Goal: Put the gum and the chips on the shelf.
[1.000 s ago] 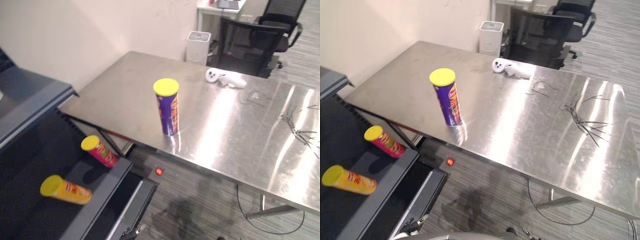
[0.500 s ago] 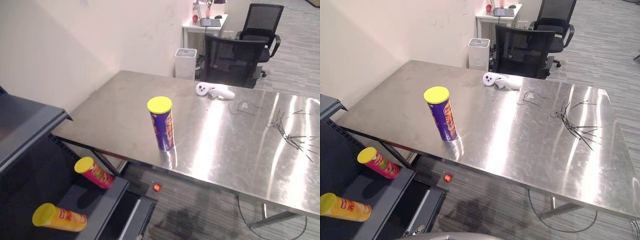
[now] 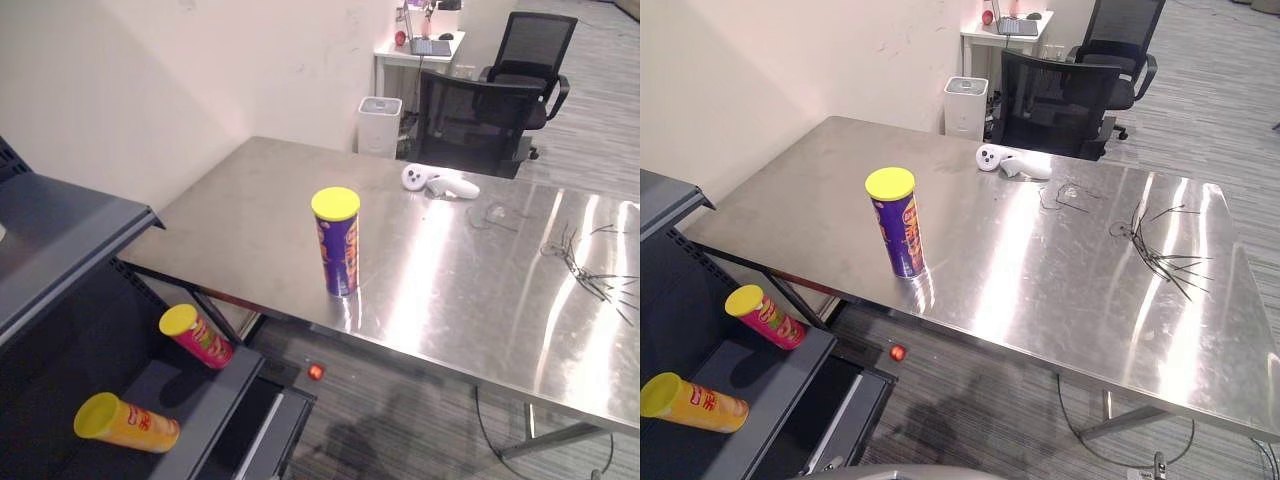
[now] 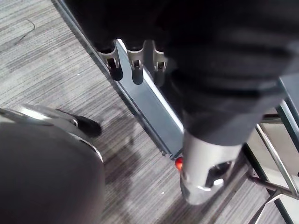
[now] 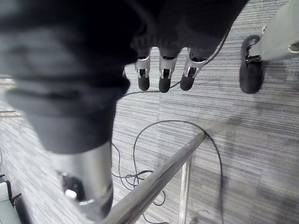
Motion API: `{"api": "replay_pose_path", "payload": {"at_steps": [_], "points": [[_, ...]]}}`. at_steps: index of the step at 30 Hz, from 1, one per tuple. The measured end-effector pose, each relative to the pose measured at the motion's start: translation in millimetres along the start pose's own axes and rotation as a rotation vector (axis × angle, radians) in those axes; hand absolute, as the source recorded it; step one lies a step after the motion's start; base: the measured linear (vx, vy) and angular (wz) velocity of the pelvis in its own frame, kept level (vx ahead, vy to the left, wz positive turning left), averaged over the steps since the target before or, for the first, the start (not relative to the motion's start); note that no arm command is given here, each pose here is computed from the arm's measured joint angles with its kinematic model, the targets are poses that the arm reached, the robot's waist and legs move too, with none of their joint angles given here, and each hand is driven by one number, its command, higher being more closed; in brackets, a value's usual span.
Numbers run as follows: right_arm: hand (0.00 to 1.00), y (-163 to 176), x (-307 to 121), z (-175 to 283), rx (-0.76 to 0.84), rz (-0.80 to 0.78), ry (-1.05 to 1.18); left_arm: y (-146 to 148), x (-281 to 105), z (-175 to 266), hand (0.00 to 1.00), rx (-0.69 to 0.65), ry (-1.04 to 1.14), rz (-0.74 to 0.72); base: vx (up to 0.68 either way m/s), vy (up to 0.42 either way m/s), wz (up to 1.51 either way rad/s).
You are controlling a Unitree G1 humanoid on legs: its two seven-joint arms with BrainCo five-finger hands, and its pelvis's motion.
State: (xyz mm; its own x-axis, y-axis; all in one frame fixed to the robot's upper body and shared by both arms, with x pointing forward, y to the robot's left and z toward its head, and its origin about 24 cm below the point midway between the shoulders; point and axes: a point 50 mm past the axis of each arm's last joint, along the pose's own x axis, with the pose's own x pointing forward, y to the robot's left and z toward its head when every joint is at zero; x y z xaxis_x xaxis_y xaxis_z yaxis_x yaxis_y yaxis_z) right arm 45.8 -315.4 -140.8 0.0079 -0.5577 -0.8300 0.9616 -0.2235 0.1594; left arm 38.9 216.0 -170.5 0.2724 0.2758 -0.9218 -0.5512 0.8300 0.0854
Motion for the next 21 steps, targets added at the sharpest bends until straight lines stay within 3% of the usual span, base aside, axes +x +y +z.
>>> {"api": "replay_pose_path", "payload": {"at_steps": [15, 21], "points": [[0.0, -20, -4, -24, -0.031, -0.046, 0.073, 8, 0, -2, 0.0, 0.026, 0.014, 0.016, -0.08, -0.101, 0.03], [0.0, -17, 0, -5, 0.267, -0.105, 0.039, 18, -1, -2, 0.0, -0.003, 0.014, 0.047, 0.04, -0.014, 0.03]]}}
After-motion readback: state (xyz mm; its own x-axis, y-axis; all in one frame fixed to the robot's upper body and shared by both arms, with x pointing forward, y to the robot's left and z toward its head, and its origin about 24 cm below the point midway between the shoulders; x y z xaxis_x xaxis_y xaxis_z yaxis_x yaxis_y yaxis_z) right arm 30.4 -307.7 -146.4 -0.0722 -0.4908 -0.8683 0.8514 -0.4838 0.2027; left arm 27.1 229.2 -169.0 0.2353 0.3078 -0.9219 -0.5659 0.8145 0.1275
